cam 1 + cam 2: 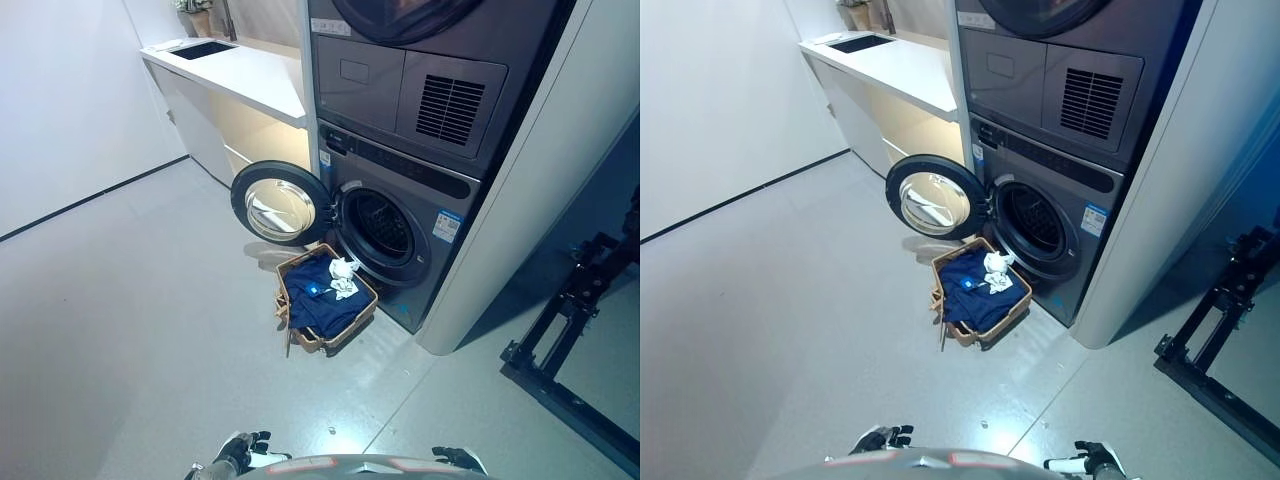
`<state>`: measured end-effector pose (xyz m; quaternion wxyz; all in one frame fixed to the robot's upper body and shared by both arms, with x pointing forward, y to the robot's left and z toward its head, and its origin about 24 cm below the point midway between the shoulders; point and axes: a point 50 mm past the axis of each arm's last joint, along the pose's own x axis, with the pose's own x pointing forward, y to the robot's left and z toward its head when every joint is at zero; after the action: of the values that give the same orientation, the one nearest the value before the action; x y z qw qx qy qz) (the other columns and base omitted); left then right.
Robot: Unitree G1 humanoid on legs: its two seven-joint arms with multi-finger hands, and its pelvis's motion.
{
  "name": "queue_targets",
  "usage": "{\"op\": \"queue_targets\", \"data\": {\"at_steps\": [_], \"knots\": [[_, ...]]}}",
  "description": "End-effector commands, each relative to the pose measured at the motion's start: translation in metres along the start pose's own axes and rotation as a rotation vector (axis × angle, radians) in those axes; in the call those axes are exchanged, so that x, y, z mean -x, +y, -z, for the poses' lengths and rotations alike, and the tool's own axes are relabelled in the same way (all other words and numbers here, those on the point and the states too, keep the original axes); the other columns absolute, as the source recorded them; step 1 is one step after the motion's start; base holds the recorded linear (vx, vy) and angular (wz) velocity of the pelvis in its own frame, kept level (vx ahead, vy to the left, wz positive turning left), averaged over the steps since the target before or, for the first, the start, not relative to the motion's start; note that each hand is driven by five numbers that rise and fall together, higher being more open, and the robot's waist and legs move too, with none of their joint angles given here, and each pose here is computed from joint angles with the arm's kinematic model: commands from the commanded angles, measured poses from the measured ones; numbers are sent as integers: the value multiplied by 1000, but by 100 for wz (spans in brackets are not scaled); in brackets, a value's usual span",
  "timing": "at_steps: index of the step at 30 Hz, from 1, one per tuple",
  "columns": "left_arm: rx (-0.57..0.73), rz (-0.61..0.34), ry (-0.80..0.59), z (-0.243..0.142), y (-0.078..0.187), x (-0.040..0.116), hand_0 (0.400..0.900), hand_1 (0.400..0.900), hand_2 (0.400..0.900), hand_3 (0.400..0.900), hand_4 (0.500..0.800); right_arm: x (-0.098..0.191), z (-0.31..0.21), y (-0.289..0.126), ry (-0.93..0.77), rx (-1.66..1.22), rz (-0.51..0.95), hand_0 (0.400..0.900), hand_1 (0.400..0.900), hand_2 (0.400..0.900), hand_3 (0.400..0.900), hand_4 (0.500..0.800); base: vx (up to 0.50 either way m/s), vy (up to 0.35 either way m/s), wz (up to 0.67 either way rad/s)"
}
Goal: Put the clothes in the basket into the washing machine.
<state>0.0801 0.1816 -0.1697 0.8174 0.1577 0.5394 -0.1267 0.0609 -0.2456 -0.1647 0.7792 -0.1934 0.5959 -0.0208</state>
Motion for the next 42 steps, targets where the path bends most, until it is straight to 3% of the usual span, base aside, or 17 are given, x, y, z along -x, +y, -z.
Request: {"op": "queue_targets", "data": {"at_steps": [1, 10, 23, 35, 42], "knots": [[10, -55, -86, -29, 16, -5, 900, 900, 900, 900, 800, -1, -9, -1, -14, 25, 8, 900, 900, 900, 900, 800, 0, 0, 0], [60, -75, -97, -32, 21, -5, 900, 900, 900, 900, 800, -3, -17, -6, -34, 21, 20, 900, 900, 900, 900, 800, -9, 59, -9], [68, -153, -140, -46, 48, -4, 900, 900, 900, 900, 800, -3, -20, -10, -48, -132, 52, 900, 900, 900, 900, 800, 75, 91, 7], [78, -171, -120, -45, 50, -5, 900, 900, 900, 900, 800, -1, 0, -16, -3, -194, 61, 900, 900, 900, 900, 800, 462, -171, 33], [69, -146, -228, -75, 43, -7, 900, 900, 900, 900, 800, -3, -23, -24, -77, -152, 86, 900, 900, 900, 900, 800, 380, -264, 23]]}}
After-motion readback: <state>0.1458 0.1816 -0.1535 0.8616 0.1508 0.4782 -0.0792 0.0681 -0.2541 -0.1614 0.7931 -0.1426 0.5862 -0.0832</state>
